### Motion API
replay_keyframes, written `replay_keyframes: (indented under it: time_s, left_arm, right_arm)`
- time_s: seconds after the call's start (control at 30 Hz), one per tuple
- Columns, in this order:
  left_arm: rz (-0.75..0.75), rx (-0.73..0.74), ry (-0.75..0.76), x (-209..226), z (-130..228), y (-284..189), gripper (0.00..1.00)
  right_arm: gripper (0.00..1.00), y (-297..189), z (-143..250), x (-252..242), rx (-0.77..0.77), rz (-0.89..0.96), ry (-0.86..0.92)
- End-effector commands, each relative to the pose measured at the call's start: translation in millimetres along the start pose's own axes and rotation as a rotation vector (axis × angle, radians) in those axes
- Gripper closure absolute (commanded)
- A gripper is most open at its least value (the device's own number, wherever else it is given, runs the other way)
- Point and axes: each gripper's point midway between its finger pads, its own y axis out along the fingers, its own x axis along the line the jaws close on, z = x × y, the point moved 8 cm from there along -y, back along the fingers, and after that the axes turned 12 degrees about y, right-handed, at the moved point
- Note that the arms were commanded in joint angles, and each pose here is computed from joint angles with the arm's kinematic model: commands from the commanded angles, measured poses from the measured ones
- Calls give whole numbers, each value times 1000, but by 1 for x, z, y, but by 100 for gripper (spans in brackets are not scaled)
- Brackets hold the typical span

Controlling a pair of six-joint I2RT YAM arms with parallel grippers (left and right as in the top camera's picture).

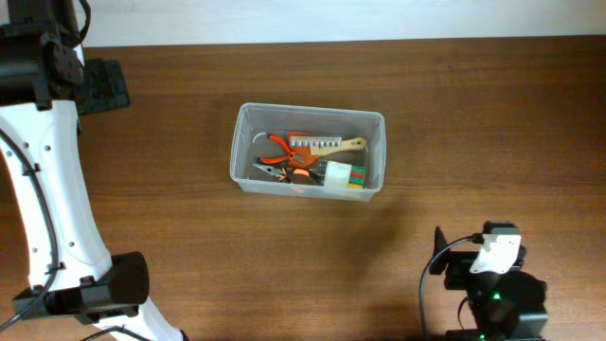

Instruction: Pack container

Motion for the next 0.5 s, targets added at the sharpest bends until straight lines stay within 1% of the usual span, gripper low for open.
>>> replay_keyframes:
  time_s: [0.0, 0.2, 0.47]
  left_arm:
    - [-1, -2, -12, 1, 0, 0, 1]
    - [-1, -2, -12, 1, 0, 0, 1]
    - [-1, -2, -12, 1, 0, 0, 1]
  right_arm:
    - [1, 11, 19, -4, 25, 16, -7]
    - [1, 22, 40, -9, 73, 27, -9]
    - [2, 29, 56, -12, 76, 28, -9]
